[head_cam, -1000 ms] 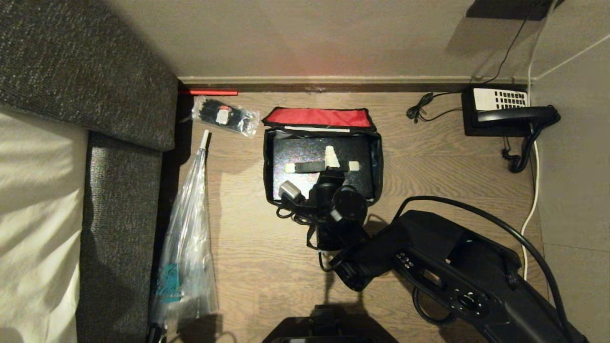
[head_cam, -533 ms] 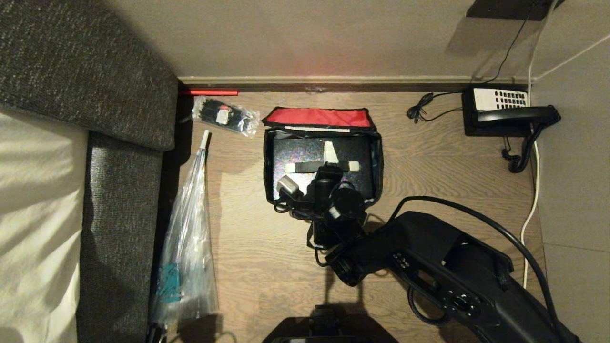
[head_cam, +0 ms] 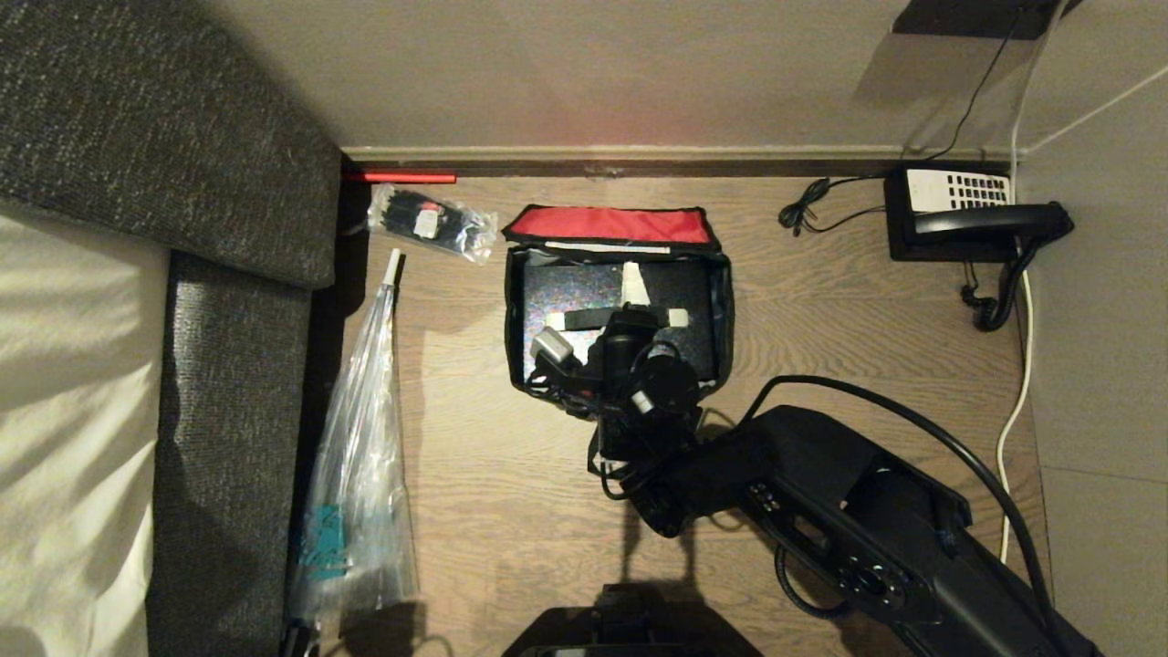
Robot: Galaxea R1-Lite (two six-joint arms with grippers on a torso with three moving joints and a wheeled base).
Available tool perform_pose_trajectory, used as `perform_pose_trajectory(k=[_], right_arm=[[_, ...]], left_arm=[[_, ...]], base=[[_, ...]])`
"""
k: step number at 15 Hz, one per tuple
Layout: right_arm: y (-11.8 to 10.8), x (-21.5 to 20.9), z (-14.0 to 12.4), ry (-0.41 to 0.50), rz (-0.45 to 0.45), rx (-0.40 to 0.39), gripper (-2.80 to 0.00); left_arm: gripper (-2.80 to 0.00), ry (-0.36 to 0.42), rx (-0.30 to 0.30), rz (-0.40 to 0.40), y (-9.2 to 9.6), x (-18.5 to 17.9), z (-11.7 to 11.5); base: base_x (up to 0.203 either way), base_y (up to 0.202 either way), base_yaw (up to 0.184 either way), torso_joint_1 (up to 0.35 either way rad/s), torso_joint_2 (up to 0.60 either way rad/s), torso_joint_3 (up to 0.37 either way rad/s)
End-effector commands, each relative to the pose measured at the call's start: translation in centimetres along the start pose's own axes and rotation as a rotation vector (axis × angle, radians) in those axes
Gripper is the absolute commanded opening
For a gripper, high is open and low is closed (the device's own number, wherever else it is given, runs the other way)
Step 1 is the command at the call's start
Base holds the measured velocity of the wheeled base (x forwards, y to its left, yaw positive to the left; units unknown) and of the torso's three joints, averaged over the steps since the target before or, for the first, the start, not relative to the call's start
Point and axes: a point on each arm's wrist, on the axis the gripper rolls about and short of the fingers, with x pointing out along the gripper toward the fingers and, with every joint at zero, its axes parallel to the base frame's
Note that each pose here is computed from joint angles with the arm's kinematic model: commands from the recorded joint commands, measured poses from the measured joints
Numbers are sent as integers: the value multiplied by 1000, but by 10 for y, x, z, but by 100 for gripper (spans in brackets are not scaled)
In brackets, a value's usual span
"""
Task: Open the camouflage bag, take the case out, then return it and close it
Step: Grip the handle
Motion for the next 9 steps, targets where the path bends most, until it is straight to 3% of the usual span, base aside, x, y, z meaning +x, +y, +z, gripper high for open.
perform_pose_trajectory(k=[1,9], right_arm=[[4,1,-2,10,-10,-8,0],[7,5,-7,26,-17,-11,0]], left_arm=[[-280,1,0,0,0,0,0],[-280,1,0,0,0,0,0]], base=[[0,0,0,0,0,0],[0,0,0,0,0,0]])
